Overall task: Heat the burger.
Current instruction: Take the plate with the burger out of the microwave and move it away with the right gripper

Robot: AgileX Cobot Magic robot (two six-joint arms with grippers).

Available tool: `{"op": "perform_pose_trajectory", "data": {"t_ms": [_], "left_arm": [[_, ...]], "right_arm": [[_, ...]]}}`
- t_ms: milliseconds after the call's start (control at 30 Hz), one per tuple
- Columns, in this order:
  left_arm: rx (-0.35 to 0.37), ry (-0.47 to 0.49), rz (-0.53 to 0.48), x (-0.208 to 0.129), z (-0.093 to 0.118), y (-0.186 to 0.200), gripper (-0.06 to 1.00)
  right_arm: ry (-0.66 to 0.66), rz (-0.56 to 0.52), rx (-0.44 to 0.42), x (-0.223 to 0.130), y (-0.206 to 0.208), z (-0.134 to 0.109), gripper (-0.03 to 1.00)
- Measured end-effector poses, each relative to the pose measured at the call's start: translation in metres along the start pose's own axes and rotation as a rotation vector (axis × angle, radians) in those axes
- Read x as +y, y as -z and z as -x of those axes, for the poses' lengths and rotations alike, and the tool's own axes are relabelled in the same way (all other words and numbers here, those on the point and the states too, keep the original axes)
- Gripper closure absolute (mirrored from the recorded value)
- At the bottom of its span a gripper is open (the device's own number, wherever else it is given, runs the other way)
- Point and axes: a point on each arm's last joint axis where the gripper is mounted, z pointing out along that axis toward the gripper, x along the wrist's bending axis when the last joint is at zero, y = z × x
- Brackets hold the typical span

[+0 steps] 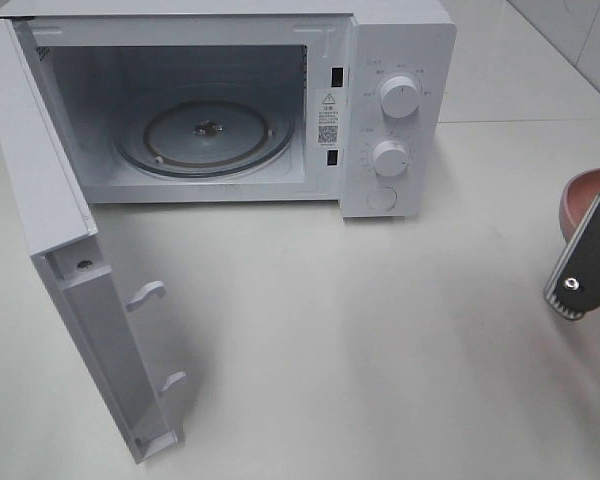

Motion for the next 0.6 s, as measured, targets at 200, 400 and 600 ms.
{"op": "perform_pose_trajectory", "data": {"t_ms": [200,400,600], "left_arm": [[0.000,0.000,0.000,0.000,0.000,0.000,-0.03],[0.000,0.000,0.000,0.000,0.000,0.000,-0.03],[0.000,0.000,0.000,0.000,0.000,0.000,-0.03]], "right_arm": [[-0.156,-0.047,-0.050,0.015,-0.017,-0.002,0.88],[-0.249,-0.073,-0.103,0.021,-0.032,-0.006,0.88],[-0.330,-0.117,-0.128,0.025,-0.051,-0.017,0.88]]}}
